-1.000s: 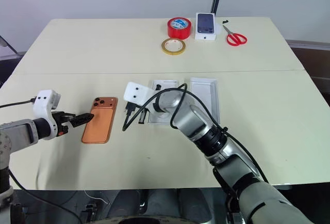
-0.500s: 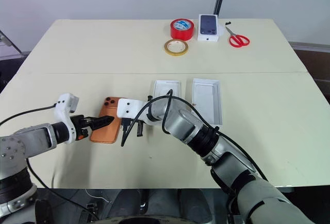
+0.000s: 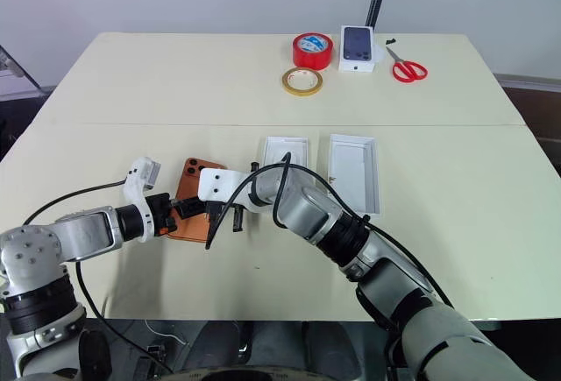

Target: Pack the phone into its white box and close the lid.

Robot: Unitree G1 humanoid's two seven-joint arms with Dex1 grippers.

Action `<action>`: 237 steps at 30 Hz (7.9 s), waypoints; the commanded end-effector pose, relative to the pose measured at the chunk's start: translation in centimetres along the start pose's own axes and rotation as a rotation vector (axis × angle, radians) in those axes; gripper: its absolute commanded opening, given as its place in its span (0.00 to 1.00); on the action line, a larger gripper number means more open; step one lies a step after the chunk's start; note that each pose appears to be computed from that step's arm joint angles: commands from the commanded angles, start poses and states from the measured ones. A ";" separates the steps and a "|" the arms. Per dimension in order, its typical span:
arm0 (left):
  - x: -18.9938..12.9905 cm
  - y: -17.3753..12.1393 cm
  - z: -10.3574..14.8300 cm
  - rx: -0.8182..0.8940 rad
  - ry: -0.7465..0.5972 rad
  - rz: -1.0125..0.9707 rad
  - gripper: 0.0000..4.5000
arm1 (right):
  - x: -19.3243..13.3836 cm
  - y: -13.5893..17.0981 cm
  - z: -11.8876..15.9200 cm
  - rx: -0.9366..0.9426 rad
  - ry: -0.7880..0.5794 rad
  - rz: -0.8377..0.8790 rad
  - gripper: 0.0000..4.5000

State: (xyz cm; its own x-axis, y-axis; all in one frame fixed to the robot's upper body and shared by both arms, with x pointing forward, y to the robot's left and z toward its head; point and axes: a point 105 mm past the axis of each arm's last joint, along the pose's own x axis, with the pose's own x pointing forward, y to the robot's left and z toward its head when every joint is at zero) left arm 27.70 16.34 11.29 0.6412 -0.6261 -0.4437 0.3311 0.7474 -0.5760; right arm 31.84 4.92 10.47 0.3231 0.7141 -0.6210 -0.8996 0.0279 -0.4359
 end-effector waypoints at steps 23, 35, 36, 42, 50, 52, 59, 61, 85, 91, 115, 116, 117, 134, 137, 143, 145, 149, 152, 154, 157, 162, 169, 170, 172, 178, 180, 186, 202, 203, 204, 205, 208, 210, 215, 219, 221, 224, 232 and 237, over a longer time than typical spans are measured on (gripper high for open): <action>-2.3 2.6 0.2 -0.192 -0.047 0.022 0.32 | -1.0 -0.3 1.1 -0.010 -0.043 -0.031 0.00; -3.0 0.3 5.0 -0.355 -0.301 -0.115 0.01 | -9.2 -4.5 2.4 0.041 -0.198 -0.258 0.00; -2.9 -0.3 5.7 -0.365 -0.320 -0.128 0.01 | -10.3 -4.8 2.0 0.057 -0.213 -0.284 0.00; 1.1 -4.3 7.5 -0.376 -0.298 -0.194 0.01 | -15.7 -4.5 -2.4 0.191 -0.235 -0.321 0.00; 7.9 -7.6 6.2 -0.390 -0.169 -0.235 0.01 | -19.3 -3.2 -7.8 0.326 -0.112 -0.411 0.00; 8.8 -7.8 5.5 -0.389 -0.140 -0.232 0.01 | -19.8 -3.1 -8.6 0.341 -0.090 -0.435 0.00; 10.3 -8.6 4.5 -0.376 -0.086 -0.251 0.01 | -20.3 -3.1 -9.3 0.354 -0.064 -0.481 0.00; 10.6 -8.8 4.1 -0.365 -0.066 -0.259 0.01 | -20.4 -3.3 -9.4 0.357 -0.063 -0.493 0.00; 5.9 -8.0 5.0 -0.001 -0.047 -0.209 0.85 | -19.3 -4.1 -9.4 0.308 -0.036 -0.490 0.00; 2.7 -4.8 6.8 0.263 -0.096 -0.017 0.79 | -17.9 -4.8 -8.9 0.288 0.002 -0.481 0.00; 11.7 -7.6 1.2 0.666 0.164 -0.124 0.01 | -11.7 -4.1 -9.8 0.167 0.210 -0.376 0.00; 12.1 -8.2 0.9 0.674 0.171 -0.148 0.01 | -12.0 -3.9 -10.0 0.168 0.218 -0.374 0.00; 12.5 -9.0 0.7 0.679 0.179 -0.177 0.01 | -12.4 -3.8 -10.3 0.172 0.227 -0.373 0.00; 15.9 -15.6 -2.9 0.677 0.271 -0.408 0.01 | -18.6 -0.4 -15.3 0.283 0.393 -0.408 0.00; 15.9 -15.7 -3.0 0.671 0.272 -0.411 0.01 | -19.2 -0.4 -15.5 0.287 0.398 -0.416 0.00; 15.4 -14.0 -1.4 0.652 0.236 -0.355 0.00 | -20.8 -0.7 -15.1 0.329 0.367 -0.425 0.06; 14.8 -12.7 -0.1 0.635 0.197 -0.315 0.00 | -21.8 -0.3 -14.7 0.356 0.349 -0.407 0.19; 12.7 -10.4 2.6 0.686 0.065 -0.248 0.00 | -23.9 -0.5 -13.8 0.440 0.305 -0.445 0.64; 10.6 -10.0 4.0 0.811 -0.111 -0.272 0.00 | -24.6 -0.7 -13.8 0.534 0.277 -0.469 0.86; 8.9 -10.1 3.9 0.954 -0.192 -0.316 0.00 | -24.8 -0.7 -14.6 0.605 0.305 -0.489 0.86; 6.8 -10.0 2.1 1.092 -0.182 -0.427 0.00 | -24.5 -1.1 -15.9 0.704 0.332 -0.521 0.86; 4.5 -9.8 0.3 1.150 -0.137 -0.547 0.00 | -23.5 -1.7 -17.0 0.834 0.330 -0.552 0.86; 3.5 -9.8 -0.6 1.167 -0.123 -0.596 0.00 | -22.0 -2.2 -18.1 0.959 0.359 -0.579 0.68; 3.5 -9.8 -0.5 1.167 -0.126 -0.594 0.00 | -21.9 -2.2 -18.1 0.966 0.361 -0.578 0.58; 3.5 -9.8 -0.6 1.164 -0.129 -0.590 0.00 | -21.7 -2.2 -18.0 0.981 0.358 -0.581 0.34; 3.5 -9.2 -0.5 1.148 -0.141 -0.567 0.00 | -22.4 -2.6 -17.2 1.023 0.333 -0.617 0.00; 3.5 -8.8 -0.1 1.134 -0.160 -0.537 0.00 | -23.4 -3.4 -16.0 1.062 0.255 -0.643 0.00; 3.4 -6.8 2.4 1.038 -0.256 -0.397 0.00 | -24.7 -6.1 -10.7 1.122 -0.165 -0.549 0.00; 4.9 -6.0 4.7 1.022 -0.305 -0.340 0.00 | -14.3 -1.9 -1.1 1.582 -0.587 -0.149 0.00; 5.1 -6.2 4.5 1.024 -0.303 -0.351 0.00 | -14.1 -1.7 -1.5 1.615 -0.574 -0.173 0.00; 5.4 -6.5 4.3 1.024 -0.300 -0.364 0.00 | -14.1 -1.6 -2.0 1.632 -0.559 -0.193 0.00; 5.8 -6.9 4.0 1.023 -0.297 -0.376 0.00 | -14.3 -1.6 -2.7 1.646 -0.545 -0.215 0.00; 7.3 -7.9 3.3 1.004 -0.283 -0.412 0.00 | -15.2 -1.9 -4.3 1.635 -0.507 -0.263 0.19; 8.1 -8.6 2.8 1.017 -0.272 -0.432 0.00 | -16.0 -1.9 -4.9 1.571 -0.453 -0.282 0.40; 10.4 -11.0 2.4 1.002 -0.270 -0.485 0.00 | -20.2 -2.6 -5.6 1.273 -0.222 -0.372 0.83; 11.4 -13.0 1.4 0.998 -0.253 -0.563 0.00 | -23.0 -3.7 -8.1 1.164 -0.074 -0.525 0.83; 11.8 -13.7 0.9 1.006 -0.241 -0.586 0.00 | -24.0 -4.0 -9.7 1.072 0.030 -0.608 0.72; 12.2 -14.4 0.6 1.007 -0.236 -0.602 0.00 | -24.5 -4.3 -10.4 0.968 0.091 -0.648 0.42; 11.4 -13.8 2.7 0.955 -0.297 -0.531 0.00 | -23.3 -4.0 -11.6 0.598 0.253 -0.669 0.01; 10.5 -10.2 4.6 0.965 -0.271 -0.355 0.00 | -22.4 -3.7 -12.7 0.493 0.296 -0.642 0.01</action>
State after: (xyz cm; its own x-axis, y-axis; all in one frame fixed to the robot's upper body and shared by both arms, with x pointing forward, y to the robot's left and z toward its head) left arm 33.99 2.73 14.02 0.4672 -0.8709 -0.1522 0.8814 0.4453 0.1579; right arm 31.32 -20.33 16.29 0.7814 0.2325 -0.5791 -0.5278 0.7412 -0.4147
